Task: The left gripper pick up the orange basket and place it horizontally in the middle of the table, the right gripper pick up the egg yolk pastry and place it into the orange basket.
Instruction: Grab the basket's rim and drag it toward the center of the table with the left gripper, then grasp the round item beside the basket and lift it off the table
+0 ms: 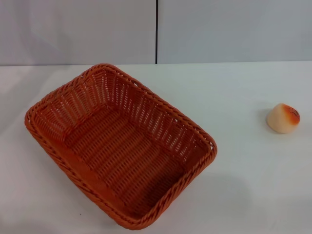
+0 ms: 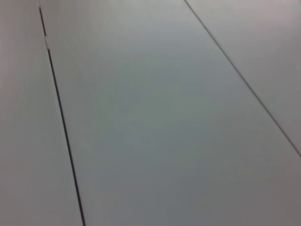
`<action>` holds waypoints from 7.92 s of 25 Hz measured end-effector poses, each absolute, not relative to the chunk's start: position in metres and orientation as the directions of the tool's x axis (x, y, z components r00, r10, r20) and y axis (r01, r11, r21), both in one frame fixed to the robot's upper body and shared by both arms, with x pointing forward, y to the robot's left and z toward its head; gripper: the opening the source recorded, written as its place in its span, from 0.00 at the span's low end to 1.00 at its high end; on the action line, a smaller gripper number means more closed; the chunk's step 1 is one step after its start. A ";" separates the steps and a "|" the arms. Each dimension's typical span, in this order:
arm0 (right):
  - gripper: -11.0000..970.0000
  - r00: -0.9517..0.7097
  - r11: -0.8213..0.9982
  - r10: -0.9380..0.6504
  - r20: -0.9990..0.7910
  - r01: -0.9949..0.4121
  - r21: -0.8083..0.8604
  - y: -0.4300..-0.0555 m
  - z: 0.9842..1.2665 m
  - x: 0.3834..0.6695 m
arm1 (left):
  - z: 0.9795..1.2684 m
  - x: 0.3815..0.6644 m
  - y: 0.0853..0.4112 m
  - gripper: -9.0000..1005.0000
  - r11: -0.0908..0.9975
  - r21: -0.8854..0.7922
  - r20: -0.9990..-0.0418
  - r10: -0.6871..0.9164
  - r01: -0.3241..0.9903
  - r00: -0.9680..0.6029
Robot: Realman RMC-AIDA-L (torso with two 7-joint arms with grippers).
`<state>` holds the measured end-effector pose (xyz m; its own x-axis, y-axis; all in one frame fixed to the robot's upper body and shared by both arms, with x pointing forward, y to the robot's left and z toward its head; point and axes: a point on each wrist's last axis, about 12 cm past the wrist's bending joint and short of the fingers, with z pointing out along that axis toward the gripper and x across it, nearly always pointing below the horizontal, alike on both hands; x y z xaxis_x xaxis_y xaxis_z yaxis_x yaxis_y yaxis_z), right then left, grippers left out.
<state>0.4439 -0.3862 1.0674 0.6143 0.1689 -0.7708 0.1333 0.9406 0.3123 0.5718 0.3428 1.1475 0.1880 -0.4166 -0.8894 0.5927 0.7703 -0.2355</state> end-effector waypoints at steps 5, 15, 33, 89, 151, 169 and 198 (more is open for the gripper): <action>0.56 0.618 0.937 0.158 -0.770 0.153 0.315 -0.389 1.067 0.440 | 1.186 0.590 0.358 0.71 0.695 -0.294 -0.935 -0.352 0.656 -0.046; 0.56 0.621 0.932 0.144 -0.771 0.177 0.317 -0.396 1.067 0.435 | 1.245 0.587 0.371 0.70 0.699 -0.322 -0.892 0.002 0.638 -0.453; 0.55 0.629 0.931 0.147 -0.763 0.172 0.321 -0.400 1.068 0.433 | 1.234 0.596 0.312 0.67 0.721 -0.194 -0.570 0.469 0.665 -0.674; 0.55 0.606 0.927 0.149 -0.781 0.190 0.324 -0.403 1.066 0.434 | 1.205 0.611 0.290 0.21 0.849 -0.093 -0.301 0.474 0.521 -0.827; 0.53 0.563 0.920 0.121 -0.818 0.246 0.305 -0.425 1.076 0.464 | 1.157 0.530 0.325 0.19 0.757 -0.646 -0.305 -0.137 0.100 -0.942; 0.52 0.556 0.918 0.129 -0.821 0.247 0.311 -0.424 1.075 0.466 | 1.154 0.528 0.307 0.52 0.693 -0.694 -0.298 -0.028 0.196 -0.954; 0.51 0.161 0.898 0.437 -0.885 -0.130 0.420 -0.453 1.097 0.506 | 1.194 0.590 0.318 0.77 0.773 -0.337 -0.838 0.013 0.537 -0.545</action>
